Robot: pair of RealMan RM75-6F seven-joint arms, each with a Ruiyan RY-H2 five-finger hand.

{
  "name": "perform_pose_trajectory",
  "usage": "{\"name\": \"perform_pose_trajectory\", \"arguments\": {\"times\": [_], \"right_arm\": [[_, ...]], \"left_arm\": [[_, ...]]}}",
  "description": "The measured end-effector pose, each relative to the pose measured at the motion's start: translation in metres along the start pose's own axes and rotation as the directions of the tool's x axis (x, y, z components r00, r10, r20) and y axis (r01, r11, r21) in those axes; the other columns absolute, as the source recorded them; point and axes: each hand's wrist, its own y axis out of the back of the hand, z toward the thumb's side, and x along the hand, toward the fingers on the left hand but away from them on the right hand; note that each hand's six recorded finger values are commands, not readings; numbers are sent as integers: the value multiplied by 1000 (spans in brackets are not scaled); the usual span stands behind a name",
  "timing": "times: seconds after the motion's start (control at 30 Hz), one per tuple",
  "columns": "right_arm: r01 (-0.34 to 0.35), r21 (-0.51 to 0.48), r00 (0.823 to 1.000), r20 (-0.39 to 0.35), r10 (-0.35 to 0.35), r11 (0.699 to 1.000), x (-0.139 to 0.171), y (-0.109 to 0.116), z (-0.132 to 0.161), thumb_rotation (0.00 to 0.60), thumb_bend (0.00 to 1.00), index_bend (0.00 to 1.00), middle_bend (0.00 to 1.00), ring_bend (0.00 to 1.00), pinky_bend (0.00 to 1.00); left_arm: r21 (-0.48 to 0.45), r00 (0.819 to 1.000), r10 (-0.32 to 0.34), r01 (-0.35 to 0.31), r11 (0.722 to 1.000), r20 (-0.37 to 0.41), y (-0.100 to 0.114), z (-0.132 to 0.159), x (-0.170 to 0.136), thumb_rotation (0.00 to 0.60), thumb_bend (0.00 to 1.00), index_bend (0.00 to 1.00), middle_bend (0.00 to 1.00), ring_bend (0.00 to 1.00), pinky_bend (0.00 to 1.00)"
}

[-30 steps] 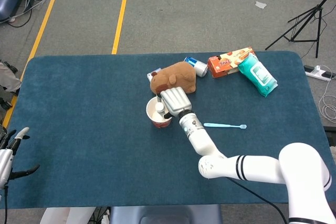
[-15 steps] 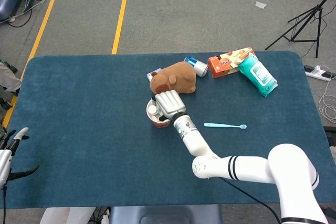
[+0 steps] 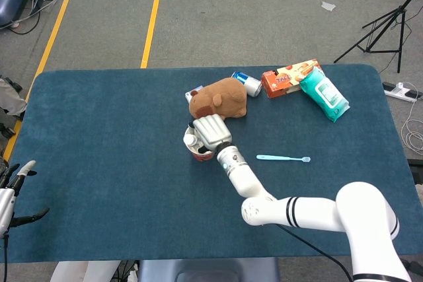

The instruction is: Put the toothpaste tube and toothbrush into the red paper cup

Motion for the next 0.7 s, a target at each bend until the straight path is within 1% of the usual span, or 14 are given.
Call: {"name": "perform_pose_trajectory", "arguments": {"times": [0.27, 0.37, 0.7], "right_arm": [[-3, -4, 1000, -8, 3, 1000, -2, -4, 2, 600, 254, 623, 1000, 1000, 1000], [-6, -4, 1000, -9, 6, 1000, -2, -5, 2, 600, 247, 580, 1000, 1000, 1000], [-11, -3, 1000, -11, 11, 1000, -2, -6, 1, 600, 215, 525, 1000, 1000, 1000]], "left_arm": [[-5, 1000, 4, -4, 1000, -1, 2, 0, 1, 600, 0, 73, 266, 89, 108], [-6, 1000, 6, -6, 1000, 0, 2, 0, 2, 600, 0, 73, 266, 89, 108], [-6, 1000, 4, -4, 1000, -1, 2, -1, 1, 600, 0, 73, 266, 89, 108]]}}
